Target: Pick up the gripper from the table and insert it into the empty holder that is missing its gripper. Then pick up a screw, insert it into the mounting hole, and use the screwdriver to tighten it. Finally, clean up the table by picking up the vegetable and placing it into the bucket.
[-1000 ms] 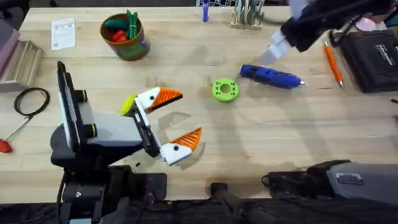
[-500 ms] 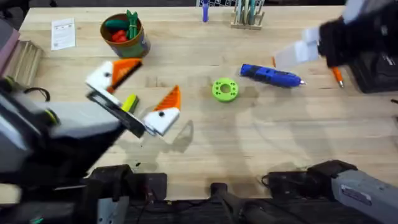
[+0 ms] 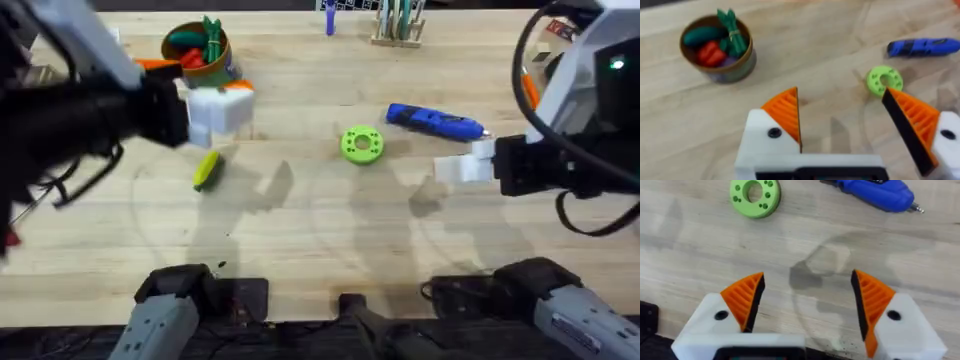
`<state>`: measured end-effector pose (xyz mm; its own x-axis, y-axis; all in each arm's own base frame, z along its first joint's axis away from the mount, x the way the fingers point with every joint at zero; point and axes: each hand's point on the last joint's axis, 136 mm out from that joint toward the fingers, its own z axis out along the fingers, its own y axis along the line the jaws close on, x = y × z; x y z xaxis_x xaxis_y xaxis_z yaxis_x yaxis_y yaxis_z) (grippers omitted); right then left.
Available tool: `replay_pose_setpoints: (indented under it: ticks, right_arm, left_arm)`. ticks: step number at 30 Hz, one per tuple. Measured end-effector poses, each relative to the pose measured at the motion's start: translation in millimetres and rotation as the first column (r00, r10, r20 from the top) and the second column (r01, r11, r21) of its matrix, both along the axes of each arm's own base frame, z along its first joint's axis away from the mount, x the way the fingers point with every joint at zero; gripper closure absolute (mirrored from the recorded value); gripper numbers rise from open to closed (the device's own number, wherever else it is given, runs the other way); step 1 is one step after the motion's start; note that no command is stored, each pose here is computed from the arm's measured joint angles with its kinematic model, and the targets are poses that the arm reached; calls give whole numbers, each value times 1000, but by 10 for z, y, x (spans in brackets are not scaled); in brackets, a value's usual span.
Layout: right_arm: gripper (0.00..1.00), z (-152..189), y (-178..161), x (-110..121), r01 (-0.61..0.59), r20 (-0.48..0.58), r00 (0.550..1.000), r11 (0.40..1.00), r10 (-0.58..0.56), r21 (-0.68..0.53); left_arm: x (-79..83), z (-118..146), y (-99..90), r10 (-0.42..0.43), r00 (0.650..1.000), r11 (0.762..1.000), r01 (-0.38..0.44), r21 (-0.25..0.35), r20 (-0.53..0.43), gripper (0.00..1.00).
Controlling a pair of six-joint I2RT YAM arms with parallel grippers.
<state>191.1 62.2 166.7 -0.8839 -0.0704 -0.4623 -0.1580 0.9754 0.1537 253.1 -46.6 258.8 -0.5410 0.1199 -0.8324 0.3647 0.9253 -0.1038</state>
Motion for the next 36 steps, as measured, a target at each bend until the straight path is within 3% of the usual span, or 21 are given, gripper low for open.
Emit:
replay_pose_setpoints:
  ticks: [4,7,13,16,20,25,33,36]
  right_arm:
    - [10,-26,9,43,14,-5,1000,1000,-14,6]
    - [9,-44,10,47,20,-16,1000,1000,-20,7]
    - [10,-51,11,49,22,-20,1000,1000,-22,7]
    - [10,-52,11,49,22,-20,1000,1000,-22,7]
    - [10,-52,11,47,22,-21,1000,1000,-22,7]
    - [10,-53,11,47,22,-21,1000,1000,-22,7]
    - [10,-59,8,36,22,-26,999,1000,-22,6]
    - [10,-59,8,36,22,-26,999,1000,-22,6]
  left_arm:
    - [119,-10,59,18,997,1000,-17,14,-80,15]
    - [106,-79,197,65,989,994,-52,96,-131,15]
    - [112,-352,530,194,949,956,-126,263,-249,16]
    - [178,-630,643,232,907,941,-118,317,-351,16]
    - [224,-1040,783,276,827,923,-85,375,-491,15]
    - [242,-1478,913,294,728,914,-25,405,-619,16]
    - [173,-2045,907,251,586,923,94,372,-771,11]
    - [154,-2122,905,245,564,925,108,365,-788,13]
